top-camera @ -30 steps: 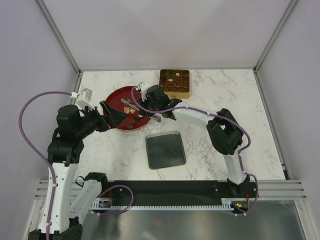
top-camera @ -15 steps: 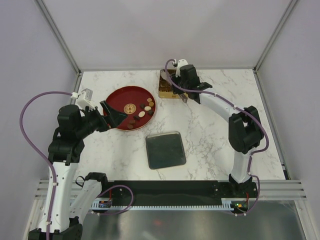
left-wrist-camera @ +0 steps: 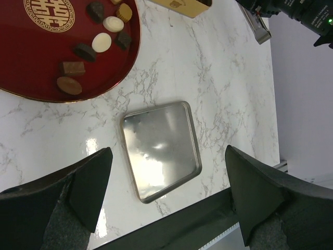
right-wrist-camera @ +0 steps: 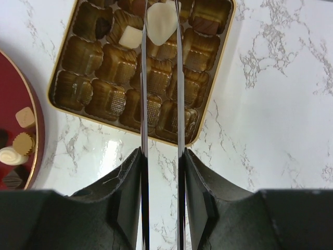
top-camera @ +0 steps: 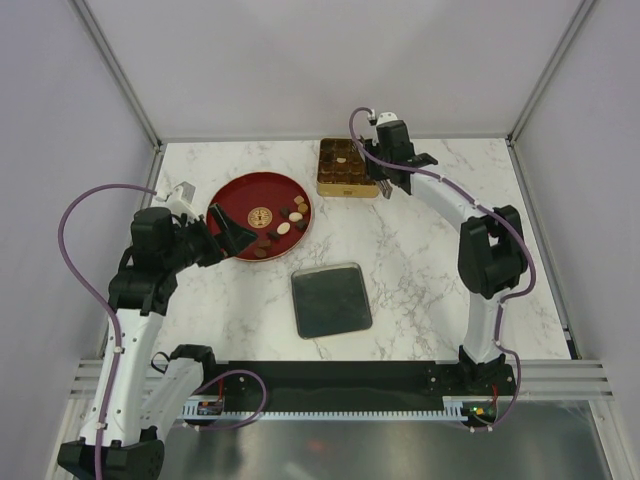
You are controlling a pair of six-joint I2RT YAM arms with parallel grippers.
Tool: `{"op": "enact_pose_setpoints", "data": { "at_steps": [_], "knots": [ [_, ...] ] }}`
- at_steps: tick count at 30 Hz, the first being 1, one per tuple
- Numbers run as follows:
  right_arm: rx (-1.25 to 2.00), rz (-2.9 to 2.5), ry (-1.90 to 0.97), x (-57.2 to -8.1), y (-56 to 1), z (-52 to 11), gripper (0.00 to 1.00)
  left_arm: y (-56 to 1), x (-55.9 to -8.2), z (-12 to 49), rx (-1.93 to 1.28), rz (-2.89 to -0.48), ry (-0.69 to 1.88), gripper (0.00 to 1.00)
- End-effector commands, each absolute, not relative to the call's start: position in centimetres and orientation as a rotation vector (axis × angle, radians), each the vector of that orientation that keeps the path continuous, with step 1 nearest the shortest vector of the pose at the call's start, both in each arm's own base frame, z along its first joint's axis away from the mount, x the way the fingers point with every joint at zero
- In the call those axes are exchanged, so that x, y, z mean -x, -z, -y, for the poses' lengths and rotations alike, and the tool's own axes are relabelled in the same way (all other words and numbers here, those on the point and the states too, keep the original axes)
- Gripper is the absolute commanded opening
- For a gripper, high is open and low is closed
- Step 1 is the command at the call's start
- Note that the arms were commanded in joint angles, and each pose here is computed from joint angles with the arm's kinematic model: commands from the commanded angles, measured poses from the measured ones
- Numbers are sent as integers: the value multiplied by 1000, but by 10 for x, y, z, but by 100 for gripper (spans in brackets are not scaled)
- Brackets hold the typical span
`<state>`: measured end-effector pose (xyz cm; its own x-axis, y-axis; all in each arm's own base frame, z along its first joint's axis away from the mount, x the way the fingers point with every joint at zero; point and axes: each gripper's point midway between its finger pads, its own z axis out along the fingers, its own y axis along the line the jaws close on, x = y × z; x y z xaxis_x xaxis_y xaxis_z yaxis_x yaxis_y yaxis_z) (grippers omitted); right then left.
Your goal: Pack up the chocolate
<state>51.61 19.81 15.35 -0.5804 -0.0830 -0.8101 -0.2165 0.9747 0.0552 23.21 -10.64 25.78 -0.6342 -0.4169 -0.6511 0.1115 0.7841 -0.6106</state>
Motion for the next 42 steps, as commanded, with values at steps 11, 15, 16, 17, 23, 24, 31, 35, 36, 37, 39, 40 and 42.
{"op": "enact_pose_setpoints", "data": {
  "at_steps": [11,15,16,17,23,24,31,35,36,37,39,40,42],
  "knots": [
    [193,-2186,-185,-533,-147,-197,48,-263,-240,103,208,-2081,770,97],
    [199,-2181,-176,-534,-149,-196,50,-260,-240,103,207,-2085,766,97],
    [201,-2178,-175,-534,-151,-197,50,-260,-239,103,206,-2084,768,97],
    [197,-2166,-174,-535,-156,-195,50,-260,-239,103,208,-2084,765,97],
    [217,-2103,-226,-528,-194,-200,50,-254,-237,103,201,-2094,767,97],
    [224,-2095,-245,-525,-199,-202,49,-253,-237,103,202,-2096,767,97],
    [400,-2084,-372,-472,-208,-250,49,-258,-232,105,191,-2074,784,97],
    [597,-2081,-427,-423,-195,-298,49,-259,-226,107,185,-2065,800,97],
    [633,-2081,-431,-414,-191,-305,49,-259,-226,107,187,-2062,802,97],
    [670,-2095,-433,-404,-181,-311,49,-260,-225,107,188,-2057,801,97],
    [764,-2081,-452,-383,-172,-332,49,-260,-224,107,186,-2055,805,97],
    [802,-2087,-462,-374,-164,-338,48,-261,-224,107,185,-2050,804,97],
    [861,-2079,-489,-356,-157,-356,48,-263,-224,107,182,-2047,803,97]
  ]
}}
